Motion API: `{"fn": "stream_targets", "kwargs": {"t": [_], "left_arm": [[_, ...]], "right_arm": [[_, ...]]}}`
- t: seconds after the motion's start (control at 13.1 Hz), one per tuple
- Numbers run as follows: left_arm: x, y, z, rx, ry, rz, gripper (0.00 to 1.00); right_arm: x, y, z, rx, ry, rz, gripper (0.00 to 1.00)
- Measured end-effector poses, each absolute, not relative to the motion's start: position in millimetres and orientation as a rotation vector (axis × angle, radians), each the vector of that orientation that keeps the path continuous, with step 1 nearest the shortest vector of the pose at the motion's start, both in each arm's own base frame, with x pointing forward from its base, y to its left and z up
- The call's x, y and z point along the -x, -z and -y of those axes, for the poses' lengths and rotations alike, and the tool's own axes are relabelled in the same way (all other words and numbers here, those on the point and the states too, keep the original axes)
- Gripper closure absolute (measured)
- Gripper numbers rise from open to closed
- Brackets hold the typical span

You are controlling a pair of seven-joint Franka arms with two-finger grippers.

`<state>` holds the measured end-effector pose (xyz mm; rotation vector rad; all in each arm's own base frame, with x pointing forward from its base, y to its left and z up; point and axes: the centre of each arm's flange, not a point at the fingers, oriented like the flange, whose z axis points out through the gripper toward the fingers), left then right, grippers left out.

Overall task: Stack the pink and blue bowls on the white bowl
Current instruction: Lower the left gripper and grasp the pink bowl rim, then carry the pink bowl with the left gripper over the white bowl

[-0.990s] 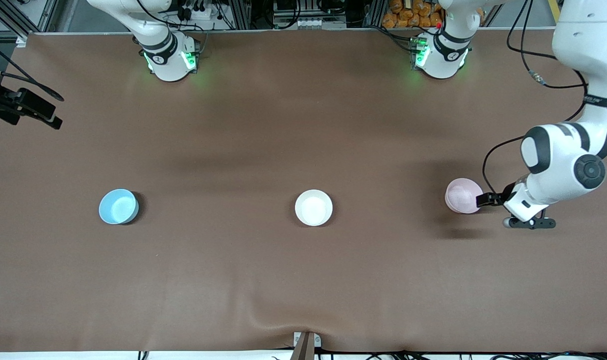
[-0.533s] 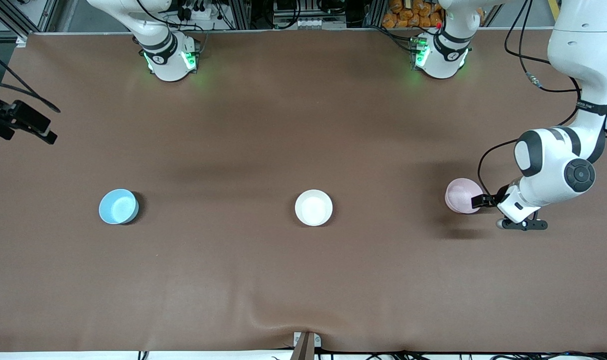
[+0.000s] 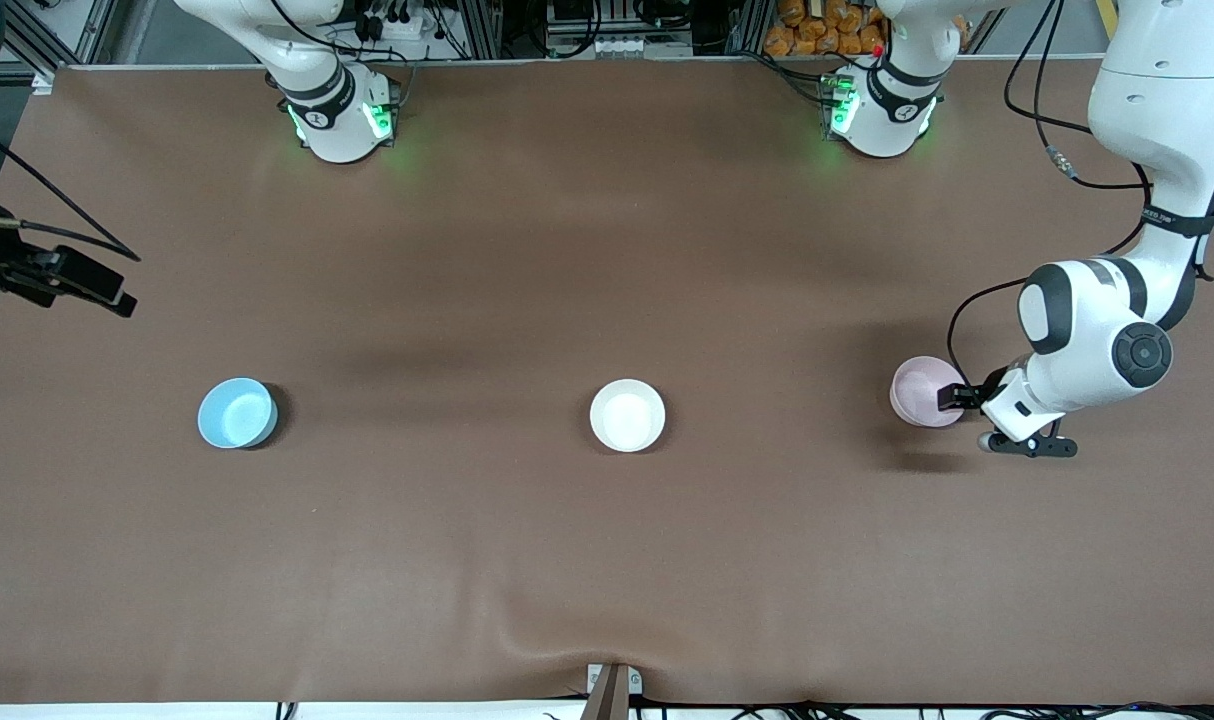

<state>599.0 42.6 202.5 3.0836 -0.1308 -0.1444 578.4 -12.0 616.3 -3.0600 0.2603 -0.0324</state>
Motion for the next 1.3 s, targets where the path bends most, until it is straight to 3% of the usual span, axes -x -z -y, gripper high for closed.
{"fn": "stream_targets", "kwargs": {"t": [0.3, 0.46, 0.99, 1.3], "left_arm": [[-601, -204, -35, -3.083, 0.137, 0.149, 0.8], [-605, -212, -32, -3.083, 0.122, 0.157, 0.96], [-650, -309, 42, -3.02, 0.125, 0.154, 0.97], [-660, -343, 113, -2.958, 0.047, 0.101, 0.97]], "right_arm": [[-581, -612, 19, 3.059, 0.027, -0.279, 0.0], [-582, -609, 22, 3.059, 0.02, -0.288, 0.0], [-608, -548, 42, 3.112, -0.12, -0.319, 0.0], [-608, -542, 48, 3.11, -0.143, -0.332, 0.0]]}}
